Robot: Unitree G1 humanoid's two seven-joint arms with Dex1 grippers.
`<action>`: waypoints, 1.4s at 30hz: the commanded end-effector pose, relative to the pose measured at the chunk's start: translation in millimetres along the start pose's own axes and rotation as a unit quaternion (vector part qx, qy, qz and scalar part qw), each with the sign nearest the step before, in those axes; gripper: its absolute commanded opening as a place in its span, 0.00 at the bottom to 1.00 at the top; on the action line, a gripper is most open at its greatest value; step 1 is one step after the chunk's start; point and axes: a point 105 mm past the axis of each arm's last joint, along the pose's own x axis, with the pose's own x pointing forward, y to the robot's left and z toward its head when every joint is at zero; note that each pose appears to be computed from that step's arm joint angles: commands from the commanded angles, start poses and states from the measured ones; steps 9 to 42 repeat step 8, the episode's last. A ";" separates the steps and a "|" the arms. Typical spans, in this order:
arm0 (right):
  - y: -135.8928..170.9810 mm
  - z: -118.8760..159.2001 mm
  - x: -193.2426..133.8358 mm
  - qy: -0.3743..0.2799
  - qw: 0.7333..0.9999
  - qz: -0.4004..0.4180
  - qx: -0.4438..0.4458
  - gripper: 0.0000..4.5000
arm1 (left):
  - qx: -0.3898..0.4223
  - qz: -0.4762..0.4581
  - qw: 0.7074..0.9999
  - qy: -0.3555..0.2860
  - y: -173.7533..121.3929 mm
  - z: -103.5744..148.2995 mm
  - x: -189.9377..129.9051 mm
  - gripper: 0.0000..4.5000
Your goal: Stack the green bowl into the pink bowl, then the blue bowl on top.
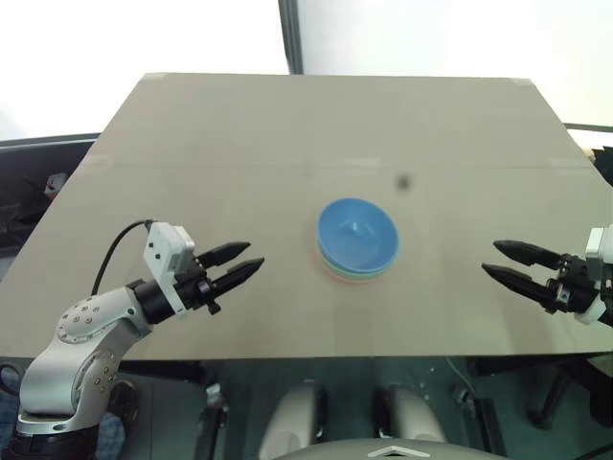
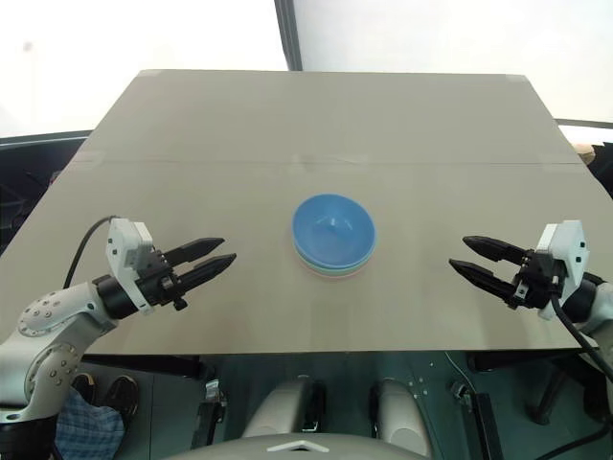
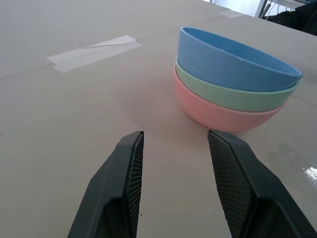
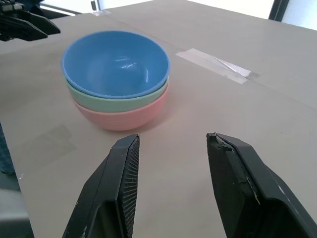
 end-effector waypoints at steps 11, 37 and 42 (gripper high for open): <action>6.4 17.9 -5.2 -0.019 0.999 0.023 -0.029 0.50 | 0.044 -0.012 0.999 -0.019 -3.9 15.6 -1.6 0.48; 6.4 17.9 -5.2 -0.019 0.999 0.023 -0.029 0.50 | 0.044 -0.012 0.999 -0.019 -3.9 15.6 -1.6 0.48; 6.4 17.9 -5.2 -0.019 0.999 0.023 -0.029 0.50 | 0.044 -0.012 0.999 -0.019 -3.9 15.6 -1.6 0.48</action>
